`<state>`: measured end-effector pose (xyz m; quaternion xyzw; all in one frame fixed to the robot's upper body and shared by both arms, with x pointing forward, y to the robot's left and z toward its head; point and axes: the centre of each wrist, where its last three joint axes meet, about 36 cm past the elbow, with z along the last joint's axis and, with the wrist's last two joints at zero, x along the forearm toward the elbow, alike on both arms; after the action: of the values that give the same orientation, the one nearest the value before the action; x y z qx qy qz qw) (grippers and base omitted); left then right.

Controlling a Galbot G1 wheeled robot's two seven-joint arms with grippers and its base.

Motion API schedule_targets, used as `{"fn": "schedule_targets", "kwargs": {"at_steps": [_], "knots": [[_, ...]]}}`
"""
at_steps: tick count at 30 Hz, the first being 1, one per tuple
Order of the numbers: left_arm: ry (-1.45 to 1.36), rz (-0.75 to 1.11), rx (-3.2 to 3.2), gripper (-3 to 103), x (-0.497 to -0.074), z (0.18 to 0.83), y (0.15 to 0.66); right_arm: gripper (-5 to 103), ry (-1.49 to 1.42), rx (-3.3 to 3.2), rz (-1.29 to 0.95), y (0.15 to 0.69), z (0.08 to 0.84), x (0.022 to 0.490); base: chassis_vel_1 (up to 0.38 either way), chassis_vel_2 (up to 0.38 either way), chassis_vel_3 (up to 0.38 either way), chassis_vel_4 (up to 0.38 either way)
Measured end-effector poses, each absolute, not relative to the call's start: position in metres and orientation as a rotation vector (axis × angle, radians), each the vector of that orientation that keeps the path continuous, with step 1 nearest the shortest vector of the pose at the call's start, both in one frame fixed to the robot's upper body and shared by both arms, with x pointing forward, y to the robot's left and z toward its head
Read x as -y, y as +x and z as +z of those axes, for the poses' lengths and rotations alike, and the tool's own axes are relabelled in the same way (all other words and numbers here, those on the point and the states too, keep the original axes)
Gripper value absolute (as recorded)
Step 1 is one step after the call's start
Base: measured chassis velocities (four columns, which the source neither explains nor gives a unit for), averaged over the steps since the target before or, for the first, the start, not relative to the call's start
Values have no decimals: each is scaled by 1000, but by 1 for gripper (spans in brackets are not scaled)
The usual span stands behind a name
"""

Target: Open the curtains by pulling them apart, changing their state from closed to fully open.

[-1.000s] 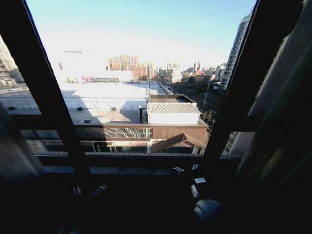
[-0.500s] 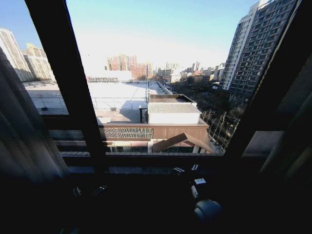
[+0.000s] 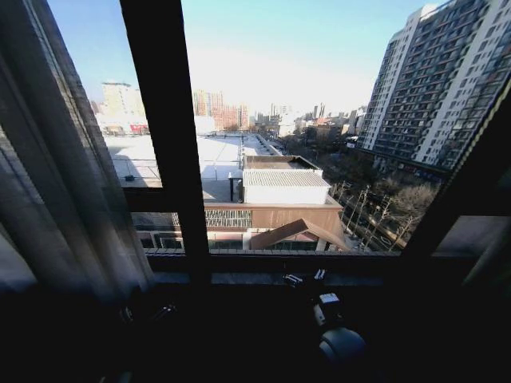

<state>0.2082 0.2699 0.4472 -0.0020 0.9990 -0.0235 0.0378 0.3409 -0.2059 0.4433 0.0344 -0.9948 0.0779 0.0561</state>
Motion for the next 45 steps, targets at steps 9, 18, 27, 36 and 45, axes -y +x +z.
{"fn": "schedule_targets", "kwargs": {"at_steps": [9,18,27,36,45], "knots": [[-5,-74,-3066,100,-270,445,207,100,100,3019,235,342,442,207,337,350,-342,-351],[-3,-69,-3065,100,-270,445,207,100,95,3023,228,342,440,207,363,359,-362,-371],[-3,-67,-3067,100,-271,443,207,100,91,3061,208,345,432,208,328,368,-309,-353],[0,-60,-3068,100,-271,443,207,100,59,3071,176,351,436,215,159,153,-165,-158],[14,-65,-3070,100,-269,443,208,100,38,3050,169,351,442,218,-29,-26,31,35]]}}
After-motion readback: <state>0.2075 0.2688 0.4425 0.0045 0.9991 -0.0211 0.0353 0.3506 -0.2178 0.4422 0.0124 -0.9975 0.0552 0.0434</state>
